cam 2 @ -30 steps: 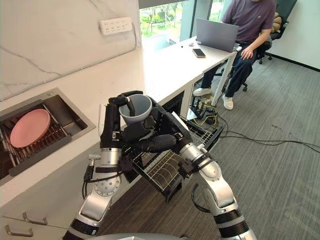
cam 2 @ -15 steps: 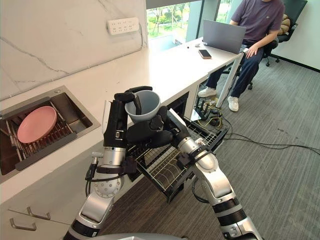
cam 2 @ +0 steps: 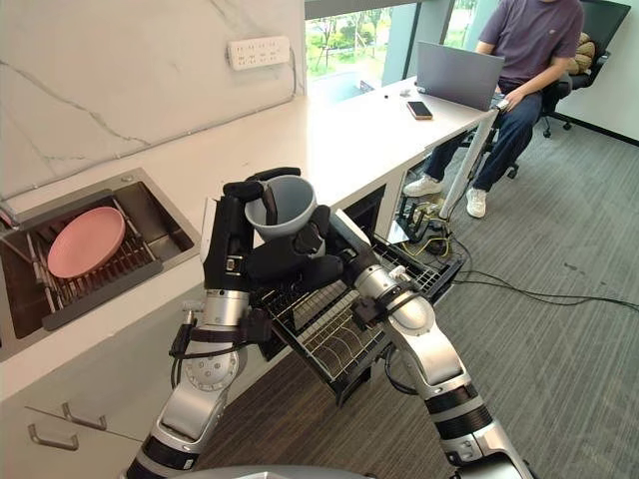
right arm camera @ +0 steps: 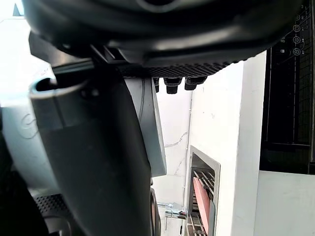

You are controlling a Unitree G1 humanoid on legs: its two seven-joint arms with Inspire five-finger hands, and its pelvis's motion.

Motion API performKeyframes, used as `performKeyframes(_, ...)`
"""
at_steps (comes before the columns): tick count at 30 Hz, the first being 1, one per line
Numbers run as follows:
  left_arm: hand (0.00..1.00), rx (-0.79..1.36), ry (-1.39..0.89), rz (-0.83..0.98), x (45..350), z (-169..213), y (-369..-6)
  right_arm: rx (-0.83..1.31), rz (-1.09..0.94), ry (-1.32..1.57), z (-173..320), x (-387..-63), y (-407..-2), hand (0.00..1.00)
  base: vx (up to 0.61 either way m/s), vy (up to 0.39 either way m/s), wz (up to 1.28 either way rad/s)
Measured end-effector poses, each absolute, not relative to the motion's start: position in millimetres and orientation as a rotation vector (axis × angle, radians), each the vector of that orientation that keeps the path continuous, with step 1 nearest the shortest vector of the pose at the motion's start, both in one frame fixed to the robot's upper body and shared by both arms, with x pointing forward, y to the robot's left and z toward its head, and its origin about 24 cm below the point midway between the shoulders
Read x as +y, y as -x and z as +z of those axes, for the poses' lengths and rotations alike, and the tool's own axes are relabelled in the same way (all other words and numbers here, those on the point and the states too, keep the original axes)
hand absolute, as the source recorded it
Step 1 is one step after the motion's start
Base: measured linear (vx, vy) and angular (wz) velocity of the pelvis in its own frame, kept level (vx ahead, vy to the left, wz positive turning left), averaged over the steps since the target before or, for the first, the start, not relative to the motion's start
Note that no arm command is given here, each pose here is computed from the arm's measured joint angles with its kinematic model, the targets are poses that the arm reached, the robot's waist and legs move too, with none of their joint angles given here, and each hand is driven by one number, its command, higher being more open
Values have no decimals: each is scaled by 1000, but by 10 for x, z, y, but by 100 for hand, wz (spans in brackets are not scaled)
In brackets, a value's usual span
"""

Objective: Walk over to the sink, pick up the cup, carry it to the dishwasher, place the cup inside the dishwasher, then close the dishwasher door

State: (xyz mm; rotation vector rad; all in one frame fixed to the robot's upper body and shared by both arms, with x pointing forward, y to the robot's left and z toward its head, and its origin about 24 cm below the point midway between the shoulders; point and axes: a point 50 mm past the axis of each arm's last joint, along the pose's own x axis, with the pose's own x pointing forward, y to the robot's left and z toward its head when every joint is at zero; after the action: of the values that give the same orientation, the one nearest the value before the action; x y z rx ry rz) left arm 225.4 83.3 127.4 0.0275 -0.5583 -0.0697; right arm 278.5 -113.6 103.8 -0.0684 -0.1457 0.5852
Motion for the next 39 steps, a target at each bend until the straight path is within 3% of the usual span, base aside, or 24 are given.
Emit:
performKeyframes(7,0,-552,-21,-72,848,1267,-2257,-140,591,85,1053,-1109,-2810,100,-8,-5,3)
performKeyframes(8,0,-549,-22,-73,854,1260,-2259,-133,592,91,1052,-1101,-2820,0,0,0,0)
performKeyframes(36,0,-528,-52,-53,979,1155,-2214,-65,576,-30,939,-932,-2795,0,-3,-1,1)
performKeyframes(37,100,-527,-48,-53,980,1155,-2214,-65,576,-30,939,-931,-2795,0,0,0,0)
performKeyframes(39,100,-522,-40,-52,984,1147,-2211,-64,572,-28,936,-927,-2794,0,0,0,0)
